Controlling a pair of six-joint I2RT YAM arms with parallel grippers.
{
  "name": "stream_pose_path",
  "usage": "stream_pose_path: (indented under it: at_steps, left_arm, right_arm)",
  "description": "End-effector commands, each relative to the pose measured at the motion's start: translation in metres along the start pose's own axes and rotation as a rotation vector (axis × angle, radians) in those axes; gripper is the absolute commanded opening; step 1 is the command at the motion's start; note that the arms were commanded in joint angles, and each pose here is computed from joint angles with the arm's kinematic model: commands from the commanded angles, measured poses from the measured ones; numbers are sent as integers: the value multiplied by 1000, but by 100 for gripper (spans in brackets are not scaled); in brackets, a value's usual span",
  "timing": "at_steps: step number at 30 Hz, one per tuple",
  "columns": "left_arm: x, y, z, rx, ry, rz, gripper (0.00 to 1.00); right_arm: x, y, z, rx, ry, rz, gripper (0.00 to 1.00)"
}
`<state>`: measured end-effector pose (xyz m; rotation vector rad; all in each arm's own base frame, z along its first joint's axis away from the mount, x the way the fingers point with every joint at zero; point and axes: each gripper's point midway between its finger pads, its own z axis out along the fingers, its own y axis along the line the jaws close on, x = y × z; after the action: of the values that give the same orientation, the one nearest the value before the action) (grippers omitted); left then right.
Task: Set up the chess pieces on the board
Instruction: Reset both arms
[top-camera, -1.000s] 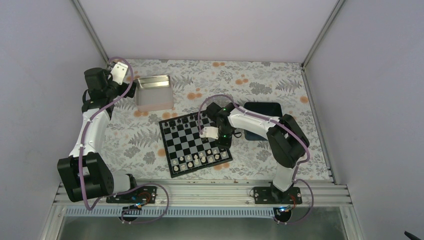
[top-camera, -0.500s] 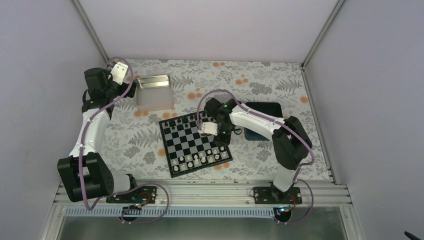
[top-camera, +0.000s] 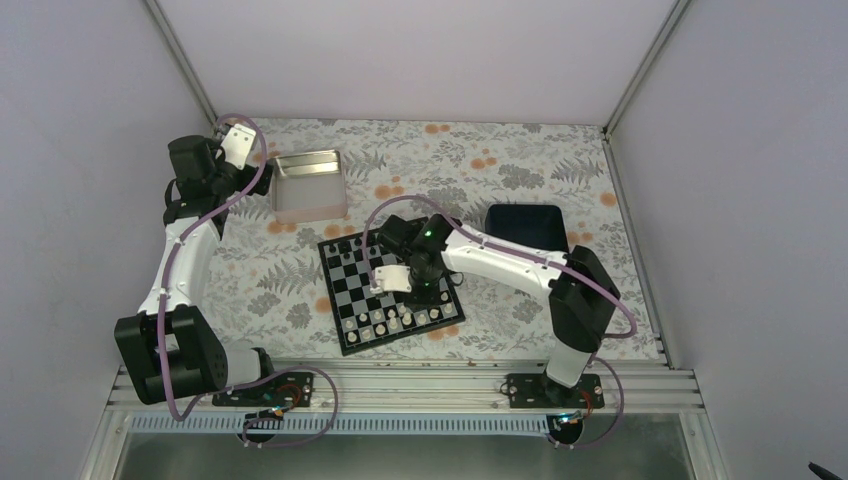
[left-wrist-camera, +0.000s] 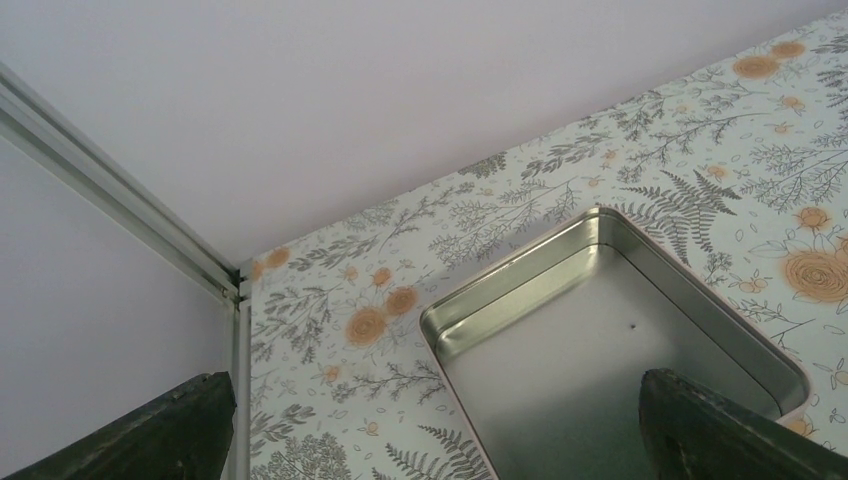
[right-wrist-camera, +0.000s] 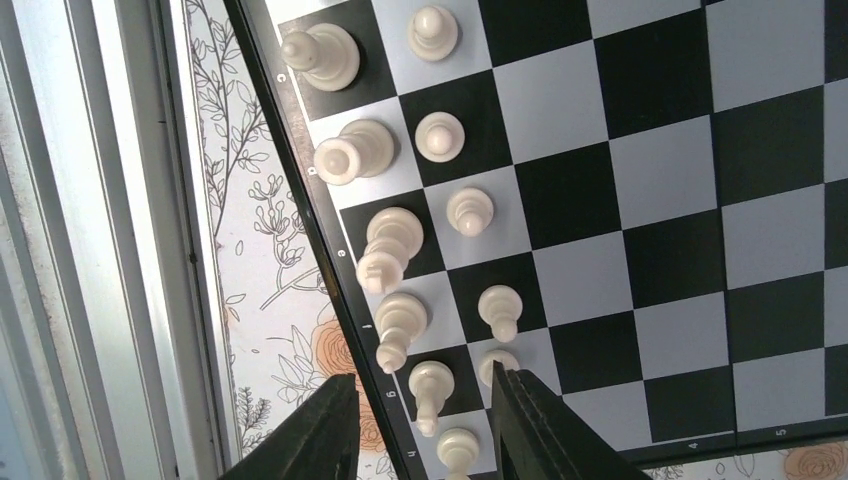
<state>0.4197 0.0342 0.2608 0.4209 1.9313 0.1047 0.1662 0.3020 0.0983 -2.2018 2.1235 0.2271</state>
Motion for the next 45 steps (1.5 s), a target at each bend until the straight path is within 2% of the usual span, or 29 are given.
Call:
stream_pose_path:
  at_steps: [1,12,15,16,18,25,29,34,39,45]
  left_arm:
    - [-14,8,-9,-33,-44,10,100]
    - [-15,7,-10,-30,-47,9,100]
    - [-17,7,-10,-29,-50,9,100]
    - [-16,7,-10,-27,-50,8,100]
    - [-17,7,-10,-25,-51,9,100]
    - [-16,6,-9,-22,-49,7,100]
    - [-15,6,-9,-25,-47,8,100]
    - [-15,6,-9,-25,-47,8,100]
    - [-11,4,-4,-8,-40,-3,100]
    - [-8,3,0,1,-33,-8,100]
  right_arm:
    - [-5,6,5,-14,22,-14,36]
    - [-14,9,10,-14,31,-46,38]
    - [-13,5,2,25,22,-50,46]
    - [-13,3,-3,42,15,-52,59]
    - [-12,-8,-18,98,-5,-39,99]
    - [-2,-80,-79,311,-121,89,100]
    - [17,-148,-143,586,-277,226,100]
    - [62,-204,-192,849,-371,409,100]
    - [97,-228,-205,995,-394,495,100]
    - [91,-225,-200,951,-427,496,100]
